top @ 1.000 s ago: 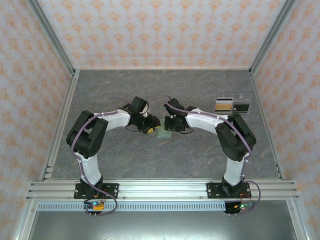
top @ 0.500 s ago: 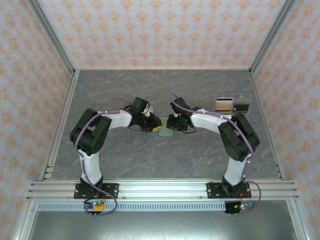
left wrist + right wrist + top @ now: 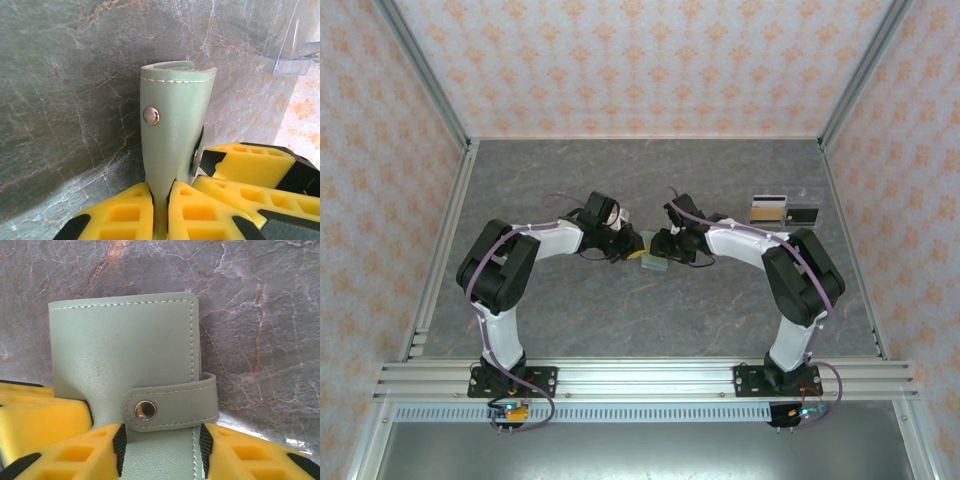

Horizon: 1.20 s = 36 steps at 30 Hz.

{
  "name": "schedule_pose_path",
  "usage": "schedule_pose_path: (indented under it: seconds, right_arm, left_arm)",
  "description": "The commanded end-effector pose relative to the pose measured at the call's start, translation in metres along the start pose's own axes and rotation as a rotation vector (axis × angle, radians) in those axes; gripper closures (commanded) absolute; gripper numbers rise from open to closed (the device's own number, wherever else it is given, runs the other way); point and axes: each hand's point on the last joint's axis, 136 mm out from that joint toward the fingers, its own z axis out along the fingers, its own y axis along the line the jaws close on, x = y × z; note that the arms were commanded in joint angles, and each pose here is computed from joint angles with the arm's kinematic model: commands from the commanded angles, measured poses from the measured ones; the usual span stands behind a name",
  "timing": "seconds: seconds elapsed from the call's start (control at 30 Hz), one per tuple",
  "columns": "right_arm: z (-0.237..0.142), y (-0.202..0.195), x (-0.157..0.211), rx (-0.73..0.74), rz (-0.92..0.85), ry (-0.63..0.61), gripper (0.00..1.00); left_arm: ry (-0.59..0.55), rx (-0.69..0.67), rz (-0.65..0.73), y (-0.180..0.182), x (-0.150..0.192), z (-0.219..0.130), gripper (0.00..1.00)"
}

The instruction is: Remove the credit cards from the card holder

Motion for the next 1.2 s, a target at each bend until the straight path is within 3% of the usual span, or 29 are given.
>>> schedule_pose_path:
  seconds: [0.0, 0.3, 0.4, 0.8, 0.97, 1.17]
  right_arm:
    - [-0.003, 0.007, -0.012, 0.007, 0.010, -0.018, 0.54]
    - [0.010, -0.012, -0.010, 0.120, -0.002, 0.018, 0.56]
    - [0.009, -0.019, -0.009, 0.161, -0.004, 0.026, 0.61]
    - [-0.019, -0.057, -0.015, 0.360, 0.025, -0.083, 0.71]
    - [-0.019, -0.052, -0.016, 0.338, 0.022, -0.084, 0.73]
    - [-0.015, -0.013, -0.019, 0.139, -0.017, -0.062, 0.70]
  left_arm:
    - [-0.018, 0.022, 0.039, -0.009, 0.001, -0.005, 1.00]
    - [-0.026, 0.027, 0.043, -0.012, 0.000, -0.008, 1.00]
    - [-0.044, 0.006, 0.042, -0.009, -0.002, -0.010, 1.00]
    - [-0.079, -0.095, 0.020, 0.011, -0.003, -0.014, 1.00]
    - [-0.068, -0.092, 0.011, 0.011, -0.002, -0.013, 1.00]
    - [-0.060, -0.084, 0.015, 0.006, -0.002, -0.014, 1.00]
